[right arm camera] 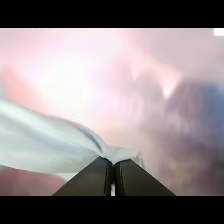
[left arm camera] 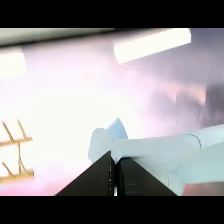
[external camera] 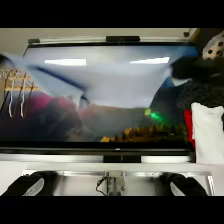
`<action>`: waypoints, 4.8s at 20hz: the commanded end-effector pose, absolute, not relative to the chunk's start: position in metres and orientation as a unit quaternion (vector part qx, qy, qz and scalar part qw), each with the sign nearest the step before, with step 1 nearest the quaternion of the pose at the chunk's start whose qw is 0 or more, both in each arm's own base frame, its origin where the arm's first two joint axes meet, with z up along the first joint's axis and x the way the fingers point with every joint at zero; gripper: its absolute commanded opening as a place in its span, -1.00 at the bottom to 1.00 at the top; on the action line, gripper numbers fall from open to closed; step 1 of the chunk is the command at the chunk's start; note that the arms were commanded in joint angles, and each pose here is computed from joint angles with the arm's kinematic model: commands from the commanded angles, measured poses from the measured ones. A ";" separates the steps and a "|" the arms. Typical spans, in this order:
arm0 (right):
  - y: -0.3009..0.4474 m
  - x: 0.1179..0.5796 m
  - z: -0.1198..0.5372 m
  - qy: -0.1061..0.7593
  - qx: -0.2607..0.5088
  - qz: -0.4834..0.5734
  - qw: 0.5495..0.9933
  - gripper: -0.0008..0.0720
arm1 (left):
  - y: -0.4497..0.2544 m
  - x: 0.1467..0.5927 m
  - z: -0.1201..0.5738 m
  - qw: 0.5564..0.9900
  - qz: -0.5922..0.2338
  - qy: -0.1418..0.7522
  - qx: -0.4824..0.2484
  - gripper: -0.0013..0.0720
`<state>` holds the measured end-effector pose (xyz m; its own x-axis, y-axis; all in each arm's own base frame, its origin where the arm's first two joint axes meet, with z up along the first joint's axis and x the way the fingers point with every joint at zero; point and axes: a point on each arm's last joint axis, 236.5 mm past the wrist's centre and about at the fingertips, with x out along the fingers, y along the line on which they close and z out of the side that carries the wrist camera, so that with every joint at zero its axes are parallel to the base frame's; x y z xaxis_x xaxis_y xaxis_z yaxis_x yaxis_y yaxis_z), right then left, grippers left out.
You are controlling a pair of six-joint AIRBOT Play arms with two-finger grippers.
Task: Fold the shirts.
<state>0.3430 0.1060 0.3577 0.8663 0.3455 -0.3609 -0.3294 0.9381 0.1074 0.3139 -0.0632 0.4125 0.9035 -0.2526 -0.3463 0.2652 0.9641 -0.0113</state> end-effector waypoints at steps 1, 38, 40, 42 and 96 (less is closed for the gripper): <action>0.088 0.244 0.520 -0.035 0.056 0.183 0.981 -0.80 | -0.056 0.215 0.570 0.990 -0.120 -0.069 0.004 -0.87; -0.004 0.431 0.016 0.648 -0.105 -0.066 0.751 0.43 | -0.031 0.458 0.025 0.735 -0.105 0.664 -0.089 0.49; -0.031 0.402 0.028 0.678 -0.055 -0.074 0.729 0.41 | 0.015 0.418 0.026 0.691 -0.057 0.715 -0.086 0.40; -0.032 0.369 0.023 0.703 0.046 -0.050 0.708 0.41 | 0.023 0.384 0.010 0.656 -0.051 0.744 -0.117 0.41; 0.000 0.242 0.450 0.123 -0.048 0.005 0.991 -0.79 | -0.018 0.208 0.556 0.996 -0.033 -0.087 -0.012 -0.86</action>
